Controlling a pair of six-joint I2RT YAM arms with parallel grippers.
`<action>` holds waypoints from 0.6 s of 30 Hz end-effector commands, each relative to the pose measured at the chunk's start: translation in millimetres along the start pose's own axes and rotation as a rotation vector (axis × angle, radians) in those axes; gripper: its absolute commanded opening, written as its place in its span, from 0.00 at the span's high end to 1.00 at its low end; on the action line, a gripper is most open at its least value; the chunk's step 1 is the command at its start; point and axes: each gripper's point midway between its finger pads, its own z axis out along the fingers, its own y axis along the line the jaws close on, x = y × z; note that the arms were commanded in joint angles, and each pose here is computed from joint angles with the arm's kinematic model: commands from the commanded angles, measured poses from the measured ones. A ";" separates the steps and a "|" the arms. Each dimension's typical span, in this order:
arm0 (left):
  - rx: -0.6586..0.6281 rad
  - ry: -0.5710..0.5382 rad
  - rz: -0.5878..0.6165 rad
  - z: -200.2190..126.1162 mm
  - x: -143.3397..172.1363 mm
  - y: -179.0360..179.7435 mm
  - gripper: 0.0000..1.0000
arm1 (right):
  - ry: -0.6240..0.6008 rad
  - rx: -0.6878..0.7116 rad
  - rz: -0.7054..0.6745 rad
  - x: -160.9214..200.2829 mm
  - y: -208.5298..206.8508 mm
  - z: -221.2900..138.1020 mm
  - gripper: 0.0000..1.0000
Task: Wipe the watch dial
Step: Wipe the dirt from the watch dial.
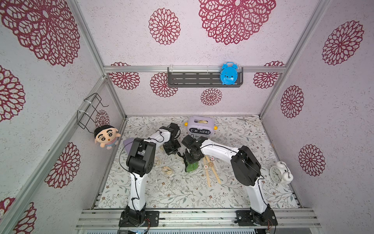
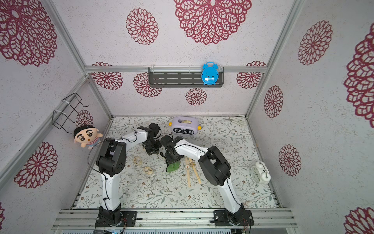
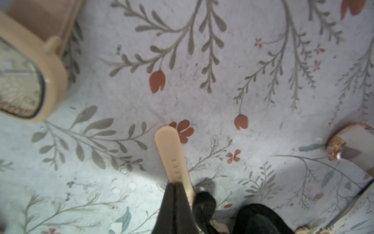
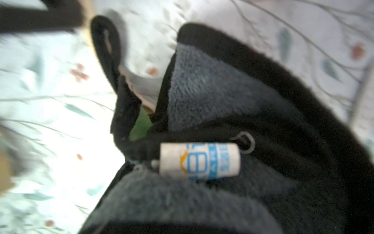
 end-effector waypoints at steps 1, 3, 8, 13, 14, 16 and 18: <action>0.000 0.042 0.038 38.4 10.3 -7.4 1.00 | 0.096 0.122 -0.012 14.0 -40.6 -25.7 1.00; 0.001 0.041 0.039 38.3 9.7 -8.1 1.00 | 0.071 0.091 -0.002 1.6 -39.8 -36.8 1.00; 0.007 0.039 0.034 38.6 8.5 -9.4 1.00 | -0.035 -0.049 0.015 -31.3 -26.7 -69.0 1.00; 0.012 0.036 0.029 38.4 8.1 -11.1 1.00 | -0.094 -0.275 0.056 -48.8 -3.4 -84.3 1.00; 0.011 0.036 0.027 38.9 7.9 -10.7 1.00 | -0.102 -0.319 0.058 -50.9 2.9 -85.7 1.00; 0.014 0.035 0.025 38.2 7.6 -11.7 1.00 | -0.116 -0.410 0.062 -54.8 18.1 -87.1 1.00; 0.015 0.036 0.023 38.2 7.5 -11.7 1.00 | -0.124 -0.490 0.073 -57.3 30.8 -85.9 1.00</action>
